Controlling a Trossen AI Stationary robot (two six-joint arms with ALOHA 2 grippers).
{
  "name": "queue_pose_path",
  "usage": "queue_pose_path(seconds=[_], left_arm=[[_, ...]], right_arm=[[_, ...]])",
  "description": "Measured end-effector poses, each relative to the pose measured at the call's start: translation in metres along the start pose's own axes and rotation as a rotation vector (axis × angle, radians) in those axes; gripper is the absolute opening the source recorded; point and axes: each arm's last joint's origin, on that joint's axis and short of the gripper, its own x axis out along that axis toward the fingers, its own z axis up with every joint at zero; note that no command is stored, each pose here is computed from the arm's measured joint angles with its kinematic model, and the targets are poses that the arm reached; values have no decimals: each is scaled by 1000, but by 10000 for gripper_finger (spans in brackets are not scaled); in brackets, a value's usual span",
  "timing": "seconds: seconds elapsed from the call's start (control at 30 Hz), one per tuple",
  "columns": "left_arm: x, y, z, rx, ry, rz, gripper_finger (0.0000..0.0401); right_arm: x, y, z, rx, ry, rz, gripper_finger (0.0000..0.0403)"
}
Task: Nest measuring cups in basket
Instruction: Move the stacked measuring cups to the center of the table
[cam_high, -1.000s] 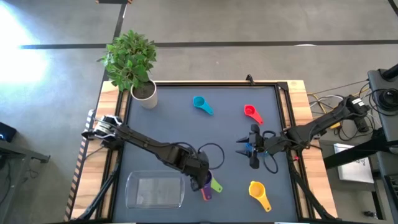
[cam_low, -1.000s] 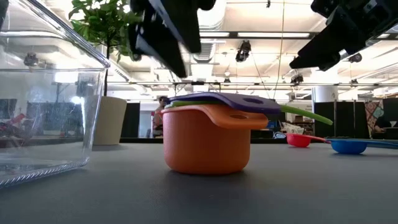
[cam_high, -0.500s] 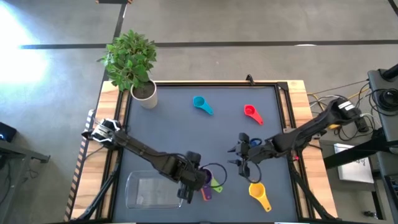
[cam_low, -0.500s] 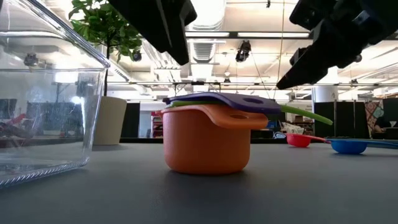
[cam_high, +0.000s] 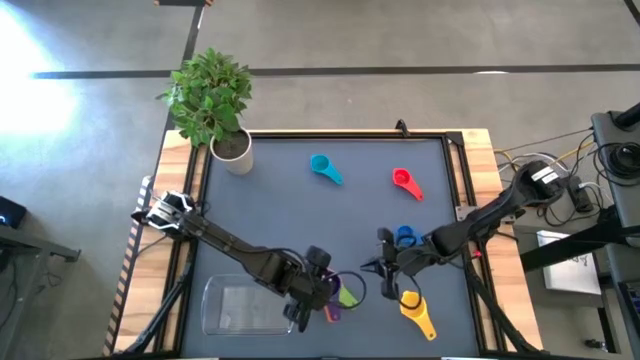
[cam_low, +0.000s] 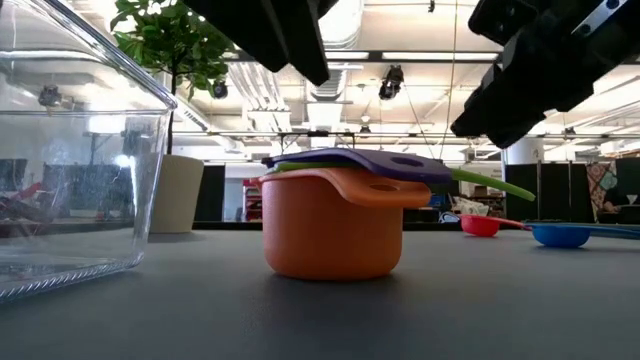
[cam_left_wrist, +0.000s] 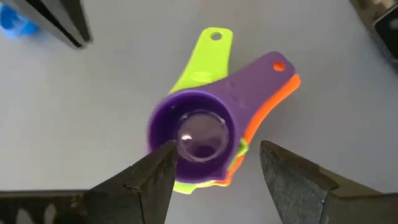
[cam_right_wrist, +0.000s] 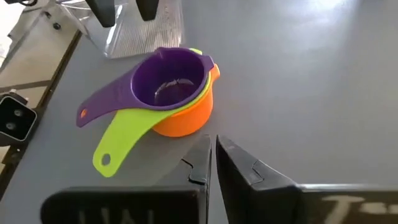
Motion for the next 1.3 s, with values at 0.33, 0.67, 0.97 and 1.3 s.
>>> queue_pose_path(seconds=[0.33, 0.67, 0.97, 1.3], left_arm=[[5, -8, 3, 121, -48, 24, 212], [41, -23, 6, 195, 35, -2, 212], [58, -23, 9, 202, 183, -27, 212], [69, 4, 17, 86, 215, -12, 200]], right_arm=[[20, 6, -6, 47, 47, 16, 9], [29, 14, -1, 24, 63, 36, 8], [25, 13, 1, 16, 65, 32, 8], [22, 12, 2, 8, 66, 25, 8]])
